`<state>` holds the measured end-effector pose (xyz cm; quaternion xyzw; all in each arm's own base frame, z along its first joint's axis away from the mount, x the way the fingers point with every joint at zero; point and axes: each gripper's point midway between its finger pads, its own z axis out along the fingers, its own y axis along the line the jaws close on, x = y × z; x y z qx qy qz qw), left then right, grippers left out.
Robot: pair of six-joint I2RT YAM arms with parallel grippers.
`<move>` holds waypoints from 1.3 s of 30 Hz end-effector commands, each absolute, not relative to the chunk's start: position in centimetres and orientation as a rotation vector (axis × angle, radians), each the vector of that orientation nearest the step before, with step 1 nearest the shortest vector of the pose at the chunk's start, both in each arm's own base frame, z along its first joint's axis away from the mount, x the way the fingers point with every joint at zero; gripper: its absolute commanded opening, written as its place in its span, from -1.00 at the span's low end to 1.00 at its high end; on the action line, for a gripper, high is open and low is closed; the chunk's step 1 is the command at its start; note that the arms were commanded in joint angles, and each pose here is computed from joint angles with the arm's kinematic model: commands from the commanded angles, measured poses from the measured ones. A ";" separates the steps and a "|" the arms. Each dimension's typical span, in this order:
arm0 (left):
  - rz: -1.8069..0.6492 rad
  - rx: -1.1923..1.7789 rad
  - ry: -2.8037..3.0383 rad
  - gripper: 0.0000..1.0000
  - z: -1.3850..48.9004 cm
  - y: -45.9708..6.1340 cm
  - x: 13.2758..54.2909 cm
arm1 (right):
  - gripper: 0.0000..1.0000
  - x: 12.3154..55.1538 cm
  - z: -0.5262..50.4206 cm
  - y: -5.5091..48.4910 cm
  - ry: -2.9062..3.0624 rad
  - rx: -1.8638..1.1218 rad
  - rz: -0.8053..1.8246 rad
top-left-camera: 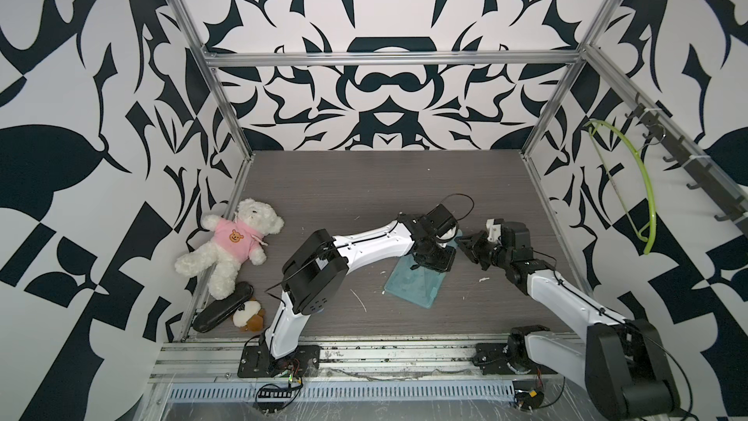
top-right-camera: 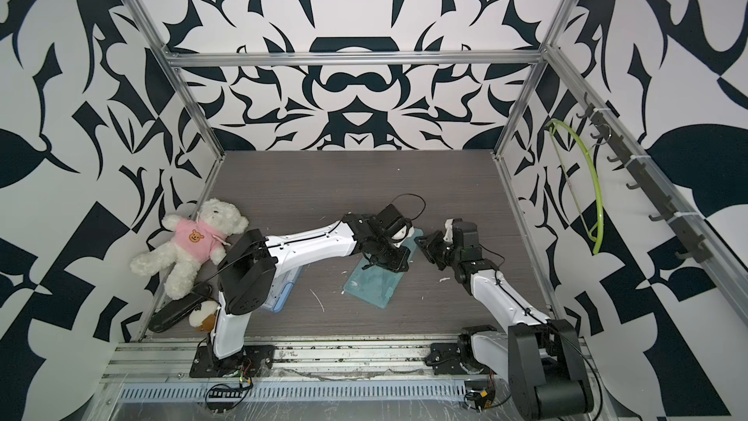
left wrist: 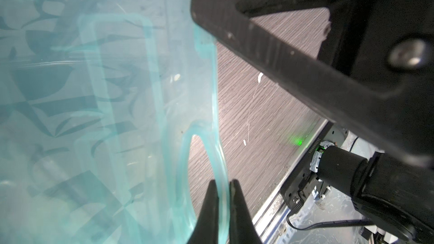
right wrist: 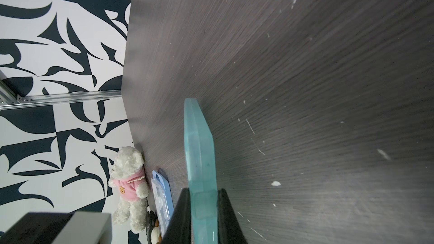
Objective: Open the ruler set and take out the ruler
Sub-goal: Open the ruler set box at the center of the board.
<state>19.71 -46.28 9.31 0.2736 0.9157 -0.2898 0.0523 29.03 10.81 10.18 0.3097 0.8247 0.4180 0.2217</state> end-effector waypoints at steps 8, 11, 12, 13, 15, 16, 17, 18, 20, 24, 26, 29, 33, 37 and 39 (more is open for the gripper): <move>-0.562 0.654 2.978 -1.00 3.5 -42.3 20.7 | -1.00 31.0 20.3 10.9 2.040 0.691 1.377; -0.549 0.624 3.004 -1.00 3.2 -42.2 20.9 | -1.00 30.5 20.4 11.0 2.028 0.696 1.392; -0.541 0.617 3.013 -1.00 3.1 -42.2 20.9 | -1.00 30.3 20.5 11.0 2.024 0.693 1.396; -0.535 0.612 3.019 -1.00 2.9 -42.2 21.0 | -1.00 30.1 20.6 11.0 2.021 0.691 1.401; -0.521 0.605 3.031 -1.00 2.7 -42.3 21.0 | -1.00 29.8 21.0 11.1 2.013 0.688 1.418; -0.515 0.602 3.035 -1.00 2.6 -42.3 21.1 | -1.00 29.6 21.2 11.2 2.007 0.686 1.428; -0.511 0.595 3.039 -1.00 2.5 -42.3 21.1 | -1.00 29.5 21.4 11.3 2.001 0.690 1.444; -0.505 0.592 3.043 -1.00 2.4 -42.3 21.1 | -1.00 29.3 21.7 11.4 1.994 0.689 1.456; -0.524 0.588 3.029 -1.00 2.8 -42.6 21.3 | -1.00 29.0 22.1 11.5 1.987 0.684 1.469; -0.566 0.584 2.994 -1.00 4.1 -43.0 21.5 | -1.00 28.6 22.0 11.3 1.991 0.687 1.447; -0.585 0.581 2.974 -1.00 4.9 -43.1 21.6 | -1.00 28.6 21.6 11.0 1.995 0.698 1.429; -0.619 0.583 2.953 -1.00 6.2 -43.2 21.6 | -1.00 28.6 20.7 10.6 2.014 0.707 1.383; -0.682 0.545 2.938 -1.00 7.8 -43.4 21.9 | -0.75 27.9 18.7 9.8 2.111 0.707 1.242; -0.778 0.477 2.959 -1.00 8.6 -43.7 22.5 | -0.40 26.5 16.9 9.8 2.200 0.694 1.189; -0.824 0.455 2.972 -1.00 8.7 -43.9 22.9 | -0.35 25.7 16.1 10.4 2.227 0.684 1.230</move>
